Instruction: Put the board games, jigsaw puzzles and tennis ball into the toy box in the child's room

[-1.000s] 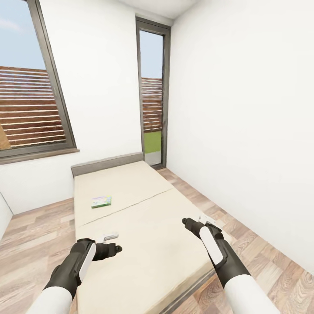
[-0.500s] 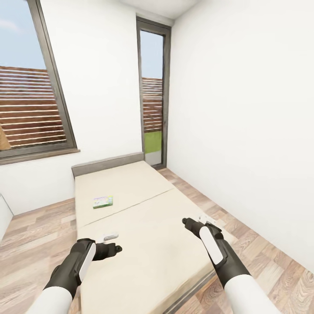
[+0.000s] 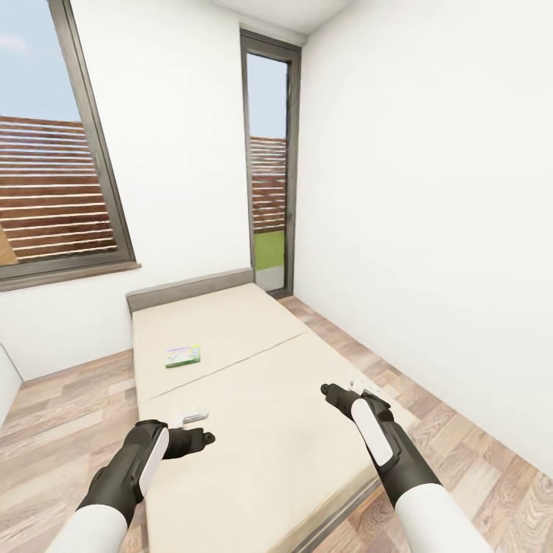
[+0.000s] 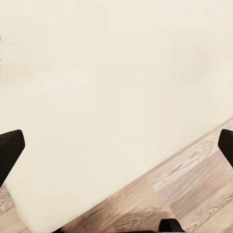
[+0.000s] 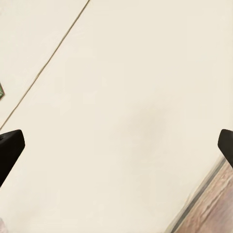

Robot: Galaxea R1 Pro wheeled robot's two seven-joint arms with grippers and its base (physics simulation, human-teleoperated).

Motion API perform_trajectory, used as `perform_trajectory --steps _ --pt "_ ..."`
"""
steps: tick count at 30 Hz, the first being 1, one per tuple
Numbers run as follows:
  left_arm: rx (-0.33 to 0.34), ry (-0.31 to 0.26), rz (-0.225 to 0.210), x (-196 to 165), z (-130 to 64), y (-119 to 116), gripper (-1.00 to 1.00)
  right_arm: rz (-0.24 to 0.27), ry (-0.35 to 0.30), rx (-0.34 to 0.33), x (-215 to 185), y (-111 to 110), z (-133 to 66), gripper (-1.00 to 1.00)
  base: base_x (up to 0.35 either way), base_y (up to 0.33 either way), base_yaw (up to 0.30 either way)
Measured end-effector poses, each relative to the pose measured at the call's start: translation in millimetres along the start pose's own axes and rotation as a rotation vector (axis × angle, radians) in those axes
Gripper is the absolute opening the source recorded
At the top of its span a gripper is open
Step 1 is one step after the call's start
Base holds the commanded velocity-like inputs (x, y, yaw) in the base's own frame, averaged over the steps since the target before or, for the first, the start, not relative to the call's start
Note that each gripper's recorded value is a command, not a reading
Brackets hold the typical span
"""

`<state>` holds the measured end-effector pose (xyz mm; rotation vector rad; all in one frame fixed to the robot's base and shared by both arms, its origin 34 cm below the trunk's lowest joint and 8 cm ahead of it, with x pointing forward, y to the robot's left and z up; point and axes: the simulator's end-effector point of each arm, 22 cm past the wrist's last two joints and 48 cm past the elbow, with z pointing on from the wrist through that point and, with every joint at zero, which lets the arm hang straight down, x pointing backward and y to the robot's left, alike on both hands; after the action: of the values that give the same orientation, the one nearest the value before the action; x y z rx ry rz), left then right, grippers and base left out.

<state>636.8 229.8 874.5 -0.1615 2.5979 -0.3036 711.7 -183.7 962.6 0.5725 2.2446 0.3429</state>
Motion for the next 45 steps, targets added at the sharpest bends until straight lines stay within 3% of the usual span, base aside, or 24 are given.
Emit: perform_trajectory --steps 30,45 --pt "0.000 0.001 0.002 0.3 0.2 -0.4 1.00 0.000 0.000 0.000 0.0 0.0 0.0 1.00 0.000 0.137 -0.224" --pt "0.002 0.001 0.001 0.3 0.2 -1.3 1.00 0.000 -0.001 0.000 -0.3 0.1 0.0 1.00 0.000 0.155 -0.045"
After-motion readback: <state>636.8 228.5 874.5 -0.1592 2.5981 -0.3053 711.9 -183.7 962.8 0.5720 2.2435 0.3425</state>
